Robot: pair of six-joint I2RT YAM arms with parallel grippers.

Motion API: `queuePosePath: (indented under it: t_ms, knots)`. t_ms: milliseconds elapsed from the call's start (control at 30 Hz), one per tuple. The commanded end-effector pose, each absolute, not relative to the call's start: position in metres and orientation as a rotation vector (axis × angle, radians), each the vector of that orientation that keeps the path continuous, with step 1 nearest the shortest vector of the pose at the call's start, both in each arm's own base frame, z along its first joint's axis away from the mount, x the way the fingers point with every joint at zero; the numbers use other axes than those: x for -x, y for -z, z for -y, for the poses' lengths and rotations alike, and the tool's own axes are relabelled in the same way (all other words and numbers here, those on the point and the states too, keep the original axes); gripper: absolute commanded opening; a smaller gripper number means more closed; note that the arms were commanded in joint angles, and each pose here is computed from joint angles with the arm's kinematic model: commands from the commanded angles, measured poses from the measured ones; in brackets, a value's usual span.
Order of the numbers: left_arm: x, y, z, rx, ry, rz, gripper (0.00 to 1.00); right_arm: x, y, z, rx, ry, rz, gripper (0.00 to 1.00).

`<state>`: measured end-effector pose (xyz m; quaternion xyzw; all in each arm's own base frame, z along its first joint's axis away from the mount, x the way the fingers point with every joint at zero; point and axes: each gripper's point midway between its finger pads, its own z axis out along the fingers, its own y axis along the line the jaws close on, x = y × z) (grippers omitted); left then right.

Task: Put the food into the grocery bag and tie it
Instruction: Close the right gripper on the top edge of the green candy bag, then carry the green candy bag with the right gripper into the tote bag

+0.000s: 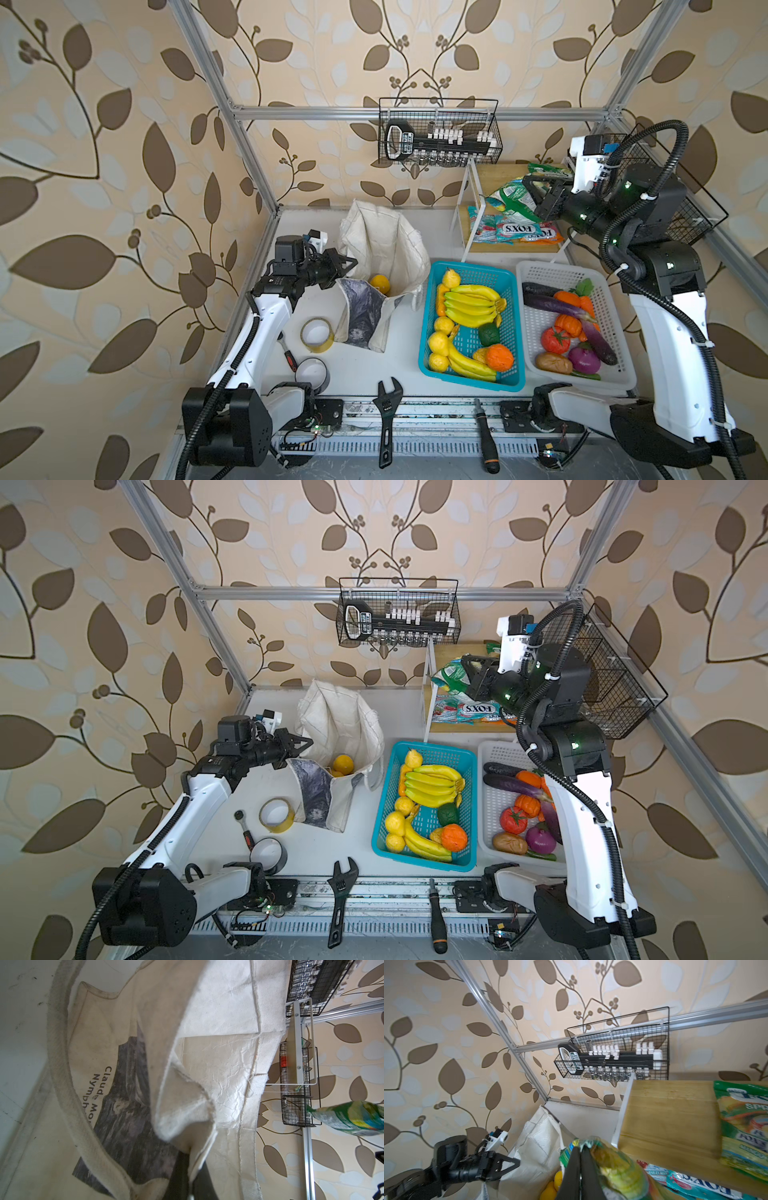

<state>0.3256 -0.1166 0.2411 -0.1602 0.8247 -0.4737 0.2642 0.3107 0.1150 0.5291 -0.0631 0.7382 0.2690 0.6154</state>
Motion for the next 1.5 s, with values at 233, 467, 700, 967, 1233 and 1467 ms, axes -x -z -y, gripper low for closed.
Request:
queuePosePath:
  t_ms: [233,467,700,967,1233,1467]
  knots:
    - [-0.330,-0.269,0.125,0.310,1.335,-2.147,0.00,-0.275,-0.534,-0.203,0.361,-0.778,-1.659,0.00]
    - [-0.331,-0.267,0.125,0.311,1.341,-2.140,0.00,-0.297,-0.483,-0.277,0.508,-0.870,-1.787,0.00]
    - [-0.328,-0.271,0.126,0.298,1.349,-2.151,0.00,-0.314,-0.431,-0.354,0.667,-0.940,-1.875,0.00]
    - [-0.331,-0.263,0.125,0.319,1.345,-2.160,0.00,-0.345,-0.311,-0.384,0.733,-0.819,-2.137,0.00]
    - [-0.328,-0.270,0.122,0.305,1.293,-2.162,0.00,-0.359,-0.229,-0.372,0.732,-0.564,-2.313,0.00]
    - [-0.331,-0.269,0.125,0.304,1.334,-2.163,0.00,-0.351,-0.174,-0.383,0.764,-0.516,-2.410,0.00]
